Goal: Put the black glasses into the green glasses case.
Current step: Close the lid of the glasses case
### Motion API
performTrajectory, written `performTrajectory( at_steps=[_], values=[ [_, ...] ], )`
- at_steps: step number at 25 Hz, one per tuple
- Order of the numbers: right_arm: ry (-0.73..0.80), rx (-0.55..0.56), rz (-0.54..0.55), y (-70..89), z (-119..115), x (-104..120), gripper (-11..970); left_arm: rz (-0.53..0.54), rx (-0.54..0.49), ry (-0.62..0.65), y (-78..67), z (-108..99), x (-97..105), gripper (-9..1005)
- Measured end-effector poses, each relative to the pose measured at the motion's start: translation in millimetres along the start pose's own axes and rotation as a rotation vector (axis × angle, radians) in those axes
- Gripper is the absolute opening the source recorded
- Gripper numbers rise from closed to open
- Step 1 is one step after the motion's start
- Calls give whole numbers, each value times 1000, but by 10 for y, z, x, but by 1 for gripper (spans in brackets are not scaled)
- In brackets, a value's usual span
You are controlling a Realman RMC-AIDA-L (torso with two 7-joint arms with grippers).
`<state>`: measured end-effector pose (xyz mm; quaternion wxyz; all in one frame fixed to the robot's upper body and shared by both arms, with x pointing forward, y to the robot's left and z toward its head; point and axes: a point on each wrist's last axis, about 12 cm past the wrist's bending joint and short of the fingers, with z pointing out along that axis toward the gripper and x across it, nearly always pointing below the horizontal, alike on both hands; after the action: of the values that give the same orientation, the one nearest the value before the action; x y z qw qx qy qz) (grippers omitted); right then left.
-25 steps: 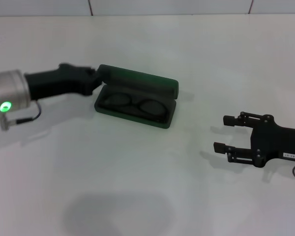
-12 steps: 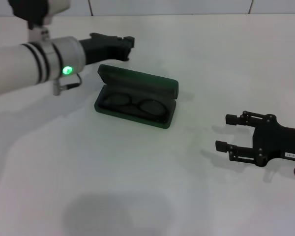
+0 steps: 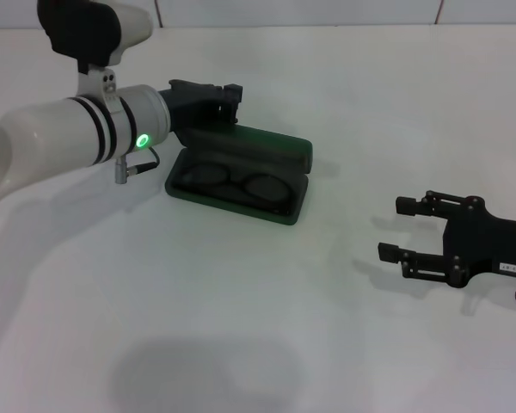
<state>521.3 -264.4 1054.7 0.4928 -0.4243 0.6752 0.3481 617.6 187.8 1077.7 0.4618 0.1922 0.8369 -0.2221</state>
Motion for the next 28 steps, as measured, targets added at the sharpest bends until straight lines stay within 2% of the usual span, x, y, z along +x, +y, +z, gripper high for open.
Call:
performTrajectory(
  at_steps=[14, 22, 28],
  values=[
    [6, 13, -16, -21, 22, -1, 725, -16, 47, 26, 7, -77, 112, 14],
    [7, 17, -16, -22, 31, 2, 725, -61, 68, 23, 91, -196, 201, 15],
    [7, 18, -15, -20, 37, 3, 725, -43, 64, 25, 123, -259, 286, 15]
  ],
)
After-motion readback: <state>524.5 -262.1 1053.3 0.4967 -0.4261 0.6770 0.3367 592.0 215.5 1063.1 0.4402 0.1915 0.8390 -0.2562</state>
